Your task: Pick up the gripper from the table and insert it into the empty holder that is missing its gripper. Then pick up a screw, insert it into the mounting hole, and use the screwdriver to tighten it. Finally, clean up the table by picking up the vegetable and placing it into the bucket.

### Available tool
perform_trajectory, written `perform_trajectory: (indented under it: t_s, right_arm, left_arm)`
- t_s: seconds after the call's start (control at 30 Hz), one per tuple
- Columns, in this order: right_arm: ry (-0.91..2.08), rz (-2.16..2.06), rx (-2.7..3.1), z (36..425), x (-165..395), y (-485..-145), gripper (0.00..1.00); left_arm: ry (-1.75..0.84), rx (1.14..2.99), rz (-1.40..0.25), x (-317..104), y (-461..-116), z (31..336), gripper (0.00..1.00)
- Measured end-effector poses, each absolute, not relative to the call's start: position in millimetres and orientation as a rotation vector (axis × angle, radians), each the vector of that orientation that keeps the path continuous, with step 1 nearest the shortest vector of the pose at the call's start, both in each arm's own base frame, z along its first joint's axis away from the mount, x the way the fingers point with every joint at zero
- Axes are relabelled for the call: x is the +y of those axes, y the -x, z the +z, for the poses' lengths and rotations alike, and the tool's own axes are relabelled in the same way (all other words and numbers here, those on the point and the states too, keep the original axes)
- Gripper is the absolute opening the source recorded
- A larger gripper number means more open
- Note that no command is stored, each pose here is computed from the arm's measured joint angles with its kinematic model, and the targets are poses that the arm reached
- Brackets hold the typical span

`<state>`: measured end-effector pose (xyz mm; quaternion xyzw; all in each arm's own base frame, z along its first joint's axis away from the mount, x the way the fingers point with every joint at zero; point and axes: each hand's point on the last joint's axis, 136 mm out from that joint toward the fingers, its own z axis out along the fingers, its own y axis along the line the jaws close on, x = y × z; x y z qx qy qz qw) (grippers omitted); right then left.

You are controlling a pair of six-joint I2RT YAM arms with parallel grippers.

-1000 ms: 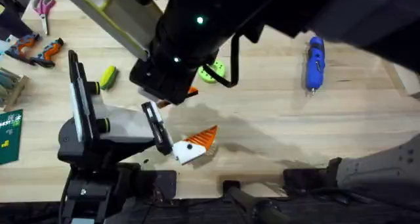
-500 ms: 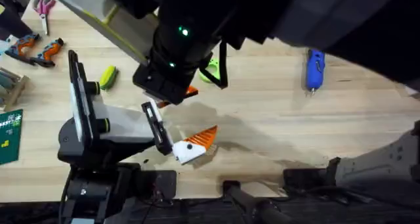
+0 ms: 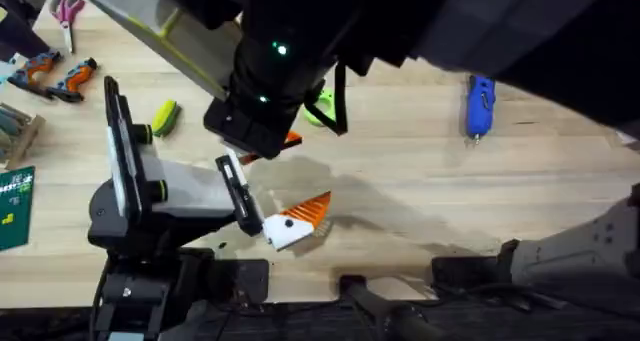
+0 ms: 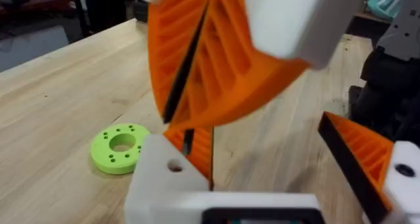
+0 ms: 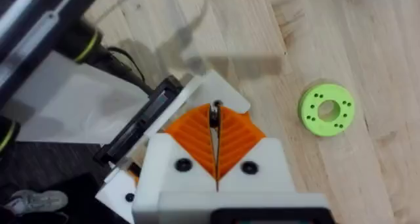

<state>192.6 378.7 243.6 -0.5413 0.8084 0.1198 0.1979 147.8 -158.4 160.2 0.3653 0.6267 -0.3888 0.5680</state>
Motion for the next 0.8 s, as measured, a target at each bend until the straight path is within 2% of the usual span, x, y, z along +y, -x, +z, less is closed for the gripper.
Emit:
perform_trajectory:
  t_s: [0.8]
  right_arm:
    - [1.522, 0.261, 2.294, 226, 381, -201, 0.006]
  left_arm:
    - [-0.858, 1.474, -0.92, -159, -147, 160, 0.993]
